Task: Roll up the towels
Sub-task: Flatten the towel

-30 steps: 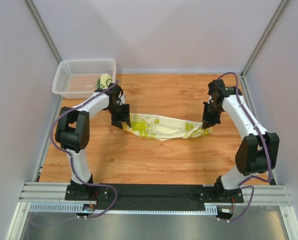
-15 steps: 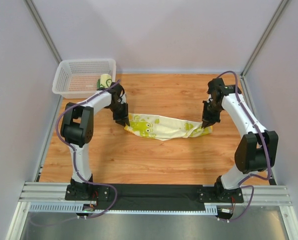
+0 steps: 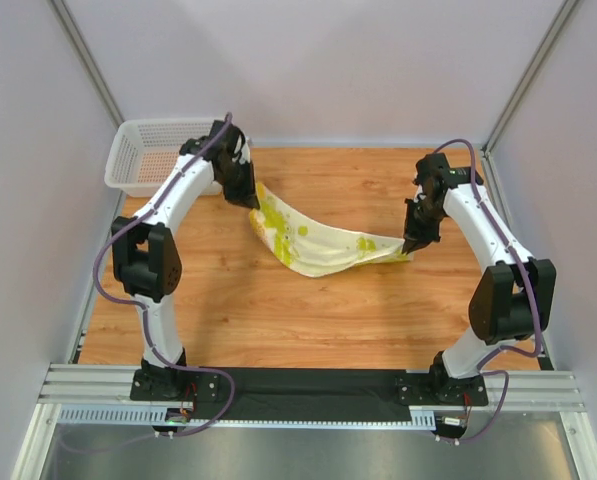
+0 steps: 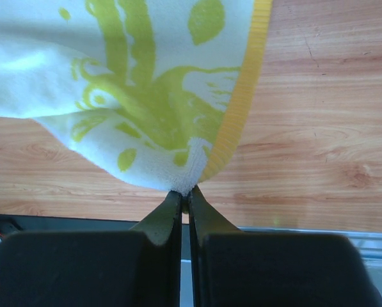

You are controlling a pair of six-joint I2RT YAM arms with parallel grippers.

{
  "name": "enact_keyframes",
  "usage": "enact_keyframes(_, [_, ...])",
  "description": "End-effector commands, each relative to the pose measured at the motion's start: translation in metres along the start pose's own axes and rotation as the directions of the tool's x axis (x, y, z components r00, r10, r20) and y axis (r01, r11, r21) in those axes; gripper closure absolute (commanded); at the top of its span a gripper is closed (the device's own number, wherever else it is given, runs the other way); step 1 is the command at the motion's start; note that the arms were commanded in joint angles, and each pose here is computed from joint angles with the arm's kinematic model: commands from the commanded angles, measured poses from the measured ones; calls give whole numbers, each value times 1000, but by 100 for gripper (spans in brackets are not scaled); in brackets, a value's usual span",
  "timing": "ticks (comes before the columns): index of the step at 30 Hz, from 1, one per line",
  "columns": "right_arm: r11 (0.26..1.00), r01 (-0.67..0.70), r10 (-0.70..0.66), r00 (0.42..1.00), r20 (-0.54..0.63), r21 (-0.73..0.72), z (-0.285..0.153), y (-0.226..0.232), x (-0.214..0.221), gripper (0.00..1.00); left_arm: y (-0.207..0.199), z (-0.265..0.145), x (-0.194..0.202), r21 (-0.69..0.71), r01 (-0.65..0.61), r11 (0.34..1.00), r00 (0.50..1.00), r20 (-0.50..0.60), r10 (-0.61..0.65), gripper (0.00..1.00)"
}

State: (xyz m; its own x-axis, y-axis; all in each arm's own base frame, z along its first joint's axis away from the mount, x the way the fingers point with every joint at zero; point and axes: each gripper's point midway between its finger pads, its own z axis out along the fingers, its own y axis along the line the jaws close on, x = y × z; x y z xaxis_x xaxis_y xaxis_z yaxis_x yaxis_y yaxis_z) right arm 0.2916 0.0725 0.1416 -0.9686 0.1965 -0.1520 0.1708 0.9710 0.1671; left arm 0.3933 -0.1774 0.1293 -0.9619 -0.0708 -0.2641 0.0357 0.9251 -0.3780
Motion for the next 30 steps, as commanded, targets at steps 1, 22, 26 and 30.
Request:
enact_keyframes(1, [999,9,-9,1000,-9,-39,2,7,-6,100,-13,-35,-39,-12,-35,999,994,106,36,79])
enact_keyframes(22, [999,11,-12,1000,-23,-43,9,7,-4,100,48,33,29,-144,23,989,992,-120,-41,32])
enact_keyframes(26, [999,11,-12,1000,-26,-42,9,7,-3,100,52,49,36,-142,42,989,987,-145,-62,36])
enact_keyframes(30, [999,14,-15,1000,-24,-36,8,6,-1,100,55,60,32,-148,45,988,987,-147,-67,39])
